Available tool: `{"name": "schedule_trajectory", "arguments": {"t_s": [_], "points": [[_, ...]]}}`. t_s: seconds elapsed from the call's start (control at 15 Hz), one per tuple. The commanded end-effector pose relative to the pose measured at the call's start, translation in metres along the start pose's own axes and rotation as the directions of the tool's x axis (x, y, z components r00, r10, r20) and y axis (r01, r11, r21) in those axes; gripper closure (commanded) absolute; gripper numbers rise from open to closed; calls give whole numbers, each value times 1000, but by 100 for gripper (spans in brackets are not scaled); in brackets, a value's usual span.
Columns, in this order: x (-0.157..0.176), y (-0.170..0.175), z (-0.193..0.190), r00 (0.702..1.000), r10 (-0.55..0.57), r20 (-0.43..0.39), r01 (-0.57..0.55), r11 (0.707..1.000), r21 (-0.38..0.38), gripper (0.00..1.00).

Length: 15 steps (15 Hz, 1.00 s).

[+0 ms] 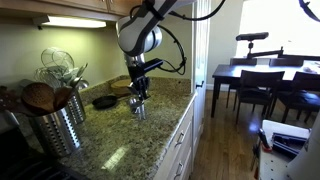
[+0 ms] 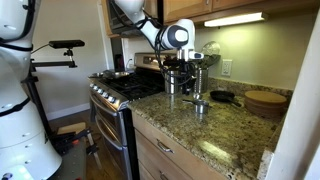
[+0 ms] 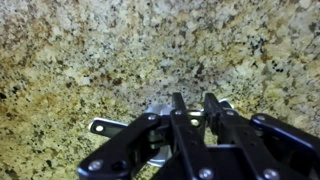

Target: Take the measuring cups and place them apart on the counter

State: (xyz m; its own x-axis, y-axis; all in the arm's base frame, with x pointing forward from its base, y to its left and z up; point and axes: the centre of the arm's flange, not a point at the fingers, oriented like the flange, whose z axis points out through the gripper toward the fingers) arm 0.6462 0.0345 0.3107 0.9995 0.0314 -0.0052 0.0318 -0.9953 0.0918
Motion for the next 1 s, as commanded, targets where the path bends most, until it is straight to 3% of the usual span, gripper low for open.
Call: {"name": "schedule_trajectory", "arguments": {"t_s": [0.0, 0.93], "points": [[-29, -12, -12, 999, -40, 1, 40, 999, 0, 88], [-58, -69, 10, 978, -198, 61, 194, 979, 54, 88]]}}
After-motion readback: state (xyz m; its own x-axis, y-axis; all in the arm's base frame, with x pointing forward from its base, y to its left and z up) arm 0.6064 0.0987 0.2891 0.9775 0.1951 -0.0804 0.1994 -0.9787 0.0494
